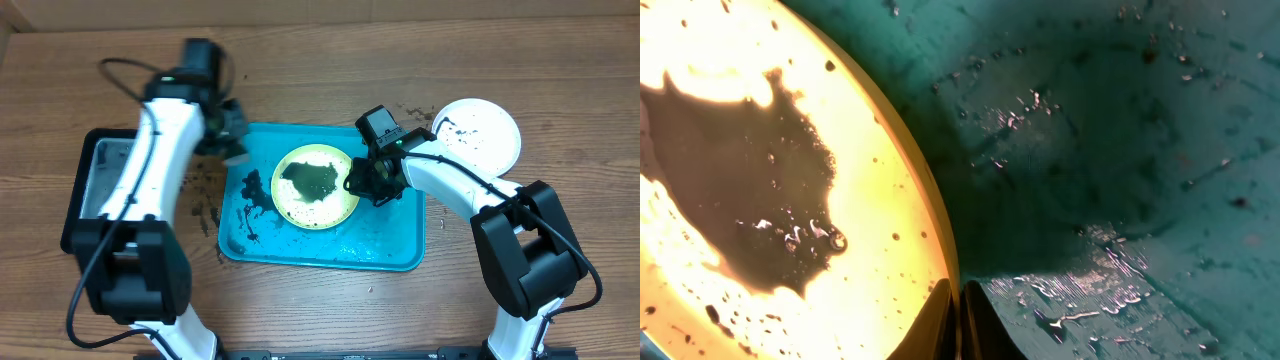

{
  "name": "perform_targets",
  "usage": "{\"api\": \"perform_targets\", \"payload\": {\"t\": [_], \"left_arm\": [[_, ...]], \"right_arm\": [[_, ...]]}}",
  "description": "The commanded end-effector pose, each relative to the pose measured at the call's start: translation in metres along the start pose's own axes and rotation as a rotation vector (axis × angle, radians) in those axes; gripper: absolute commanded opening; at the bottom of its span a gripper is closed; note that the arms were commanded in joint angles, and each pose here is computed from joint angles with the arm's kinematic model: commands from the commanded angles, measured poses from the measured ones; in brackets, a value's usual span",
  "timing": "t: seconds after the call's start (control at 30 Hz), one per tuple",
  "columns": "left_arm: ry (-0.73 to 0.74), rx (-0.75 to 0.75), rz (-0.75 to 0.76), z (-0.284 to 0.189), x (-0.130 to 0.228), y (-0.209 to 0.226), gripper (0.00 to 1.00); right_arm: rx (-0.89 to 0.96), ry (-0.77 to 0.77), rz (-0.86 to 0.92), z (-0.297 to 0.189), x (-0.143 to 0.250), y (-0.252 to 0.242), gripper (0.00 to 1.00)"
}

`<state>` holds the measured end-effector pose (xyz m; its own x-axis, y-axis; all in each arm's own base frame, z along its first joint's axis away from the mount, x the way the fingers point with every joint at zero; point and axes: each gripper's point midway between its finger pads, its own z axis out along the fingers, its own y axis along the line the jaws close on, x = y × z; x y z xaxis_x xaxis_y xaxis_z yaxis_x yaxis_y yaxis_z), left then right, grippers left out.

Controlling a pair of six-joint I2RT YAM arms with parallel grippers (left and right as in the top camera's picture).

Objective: Clean dirty plates on tray and stack at the side
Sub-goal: 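Return the sponge to the black basin with the left gripper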

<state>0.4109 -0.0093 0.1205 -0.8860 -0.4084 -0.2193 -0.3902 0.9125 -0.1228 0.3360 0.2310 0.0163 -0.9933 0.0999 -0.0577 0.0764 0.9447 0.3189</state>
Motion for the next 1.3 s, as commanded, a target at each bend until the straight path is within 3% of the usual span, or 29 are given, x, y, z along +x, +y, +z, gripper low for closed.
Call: {"api": "perform_targets", "payload": {"t": [0.0,0.27,0.63,0.67,0.73,0.83,0.93,1.27], "left_arm": [[-0.013,-0.011,-0.078,-0.008,-0.013,0.04,0.04],[-0.067,-0.196,-0.355,-0.003,-0.029,0.151,0.04],[-0.188,-0.212,-0.503,0.036,-0.034,0.22,0.04],[-0.191,-0.204,-0.507,0.037,-0.035,0.221,0.07],[-0.193,-0.203,-0.509,0.037,-0.035,0.221,0.23],[-0.199,-0.202,-0.508,0.037,-0.036,0.221,0.61],[-0.199,-0.176,-0.507,0.036,-0.039,0.217,0.77],[-0.247,-0.039,-0.491,0.002,-0.072,0.192,0.86]], "right_arm": [[-0.018,-0.017,-0.016,-0.002,-0.004,0.004,0.04],[-0.018,-0.017,-0.016,-0.002,-0.004,0.005,0.04],[-0.018,-0.015,-0.015,-0.002,-0.004,0.004,0.04],[-0.021,-0.013,-0.015,-0.002,-0.004,0.005,0.04],[-0.025,-0.012,-0.016,-0.002,-0.004,0.006,0.04],[-0.027,-0.016,-0.016,-0.002,-0.004,0.006,0.04],[-0.027,-0.016,-0.017,-0.002,-0.004,0.006,0.04],[-0.04,-0.054,-0.147,-0.016,-0.017,0.017,0.04]]}}
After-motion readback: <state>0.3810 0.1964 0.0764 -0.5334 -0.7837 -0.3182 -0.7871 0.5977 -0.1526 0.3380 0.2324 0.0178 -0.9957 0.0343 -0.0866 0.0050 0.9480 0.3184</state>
